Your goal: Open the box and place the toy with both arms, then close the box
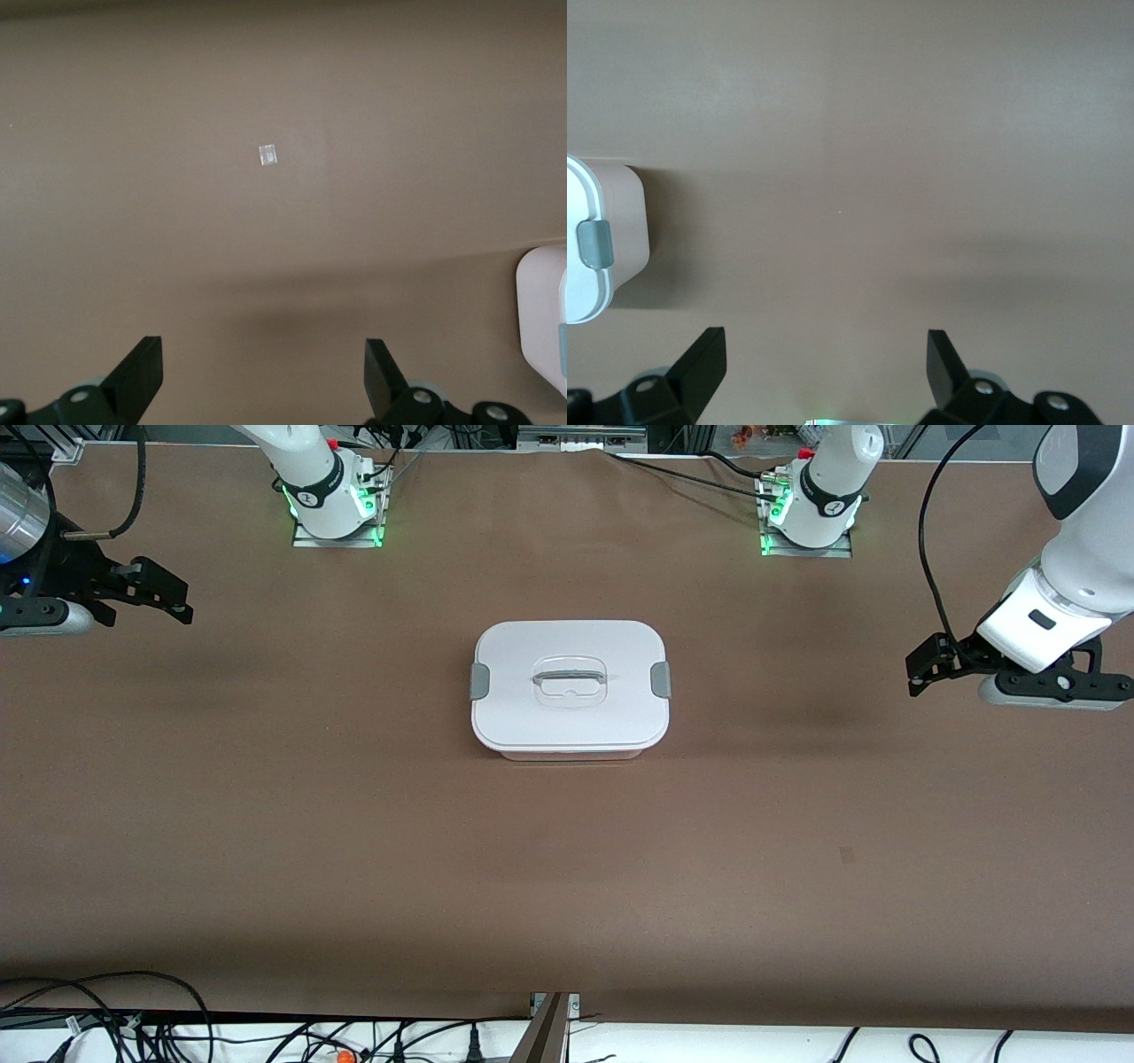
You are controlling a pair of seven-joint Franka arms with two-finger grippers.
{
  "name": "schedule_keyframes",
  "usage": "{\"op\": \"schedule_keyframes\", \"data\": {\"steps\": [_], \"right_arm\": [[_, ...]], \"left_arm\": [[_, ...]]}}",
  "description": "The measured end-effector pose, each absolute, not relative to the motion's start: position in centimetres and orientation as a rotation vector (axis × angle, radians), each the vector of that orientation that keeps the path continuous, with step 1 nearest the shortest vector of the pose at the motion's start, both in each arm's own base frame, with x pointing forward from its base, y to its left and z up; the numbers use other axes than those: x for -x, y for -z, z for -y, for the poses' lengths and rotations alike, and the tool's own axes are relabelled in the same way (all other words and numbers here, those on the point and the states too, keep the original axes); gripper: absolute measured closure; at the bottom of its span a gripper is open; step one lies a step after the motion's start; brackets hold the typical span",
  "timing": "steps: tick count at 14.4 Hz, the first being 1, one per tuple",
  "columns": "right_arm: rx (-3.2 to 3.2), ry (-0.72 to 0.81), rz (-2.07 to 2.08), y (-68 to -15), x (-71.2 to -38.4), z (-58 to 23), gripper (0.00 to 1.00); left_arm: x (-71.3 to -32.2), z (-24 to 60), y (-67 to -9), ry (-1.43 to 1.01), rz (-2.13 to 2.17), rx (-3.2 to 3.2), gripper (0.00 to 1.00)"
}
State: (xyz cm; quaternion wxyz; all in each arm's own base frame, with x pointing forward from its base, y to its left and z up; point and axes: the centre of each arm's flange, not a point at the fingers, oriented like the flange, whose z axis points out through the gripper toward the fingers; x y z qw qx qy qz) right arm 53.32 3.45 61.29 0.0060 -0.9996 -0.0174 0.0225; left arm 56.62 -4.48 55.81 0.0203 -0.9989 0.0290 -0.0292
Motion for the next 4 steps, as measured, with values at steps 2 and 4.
{"op": "schedule_keyframes", "data": {"steps": [2,4], "right_arm": [[3.128,-0.07,0.055,-61.3,-53.32,-3.45,0.0],[3.128,-0.07,0.055,-61.3,-53.32,-3.45,0.0]], "left_arm": [[-56.36,4.49,-55.7,0.056,-0.09,3.098,0.0],[-56.31,4.34,-55.65,0.047,-0.086,3.098,0.0]]}}
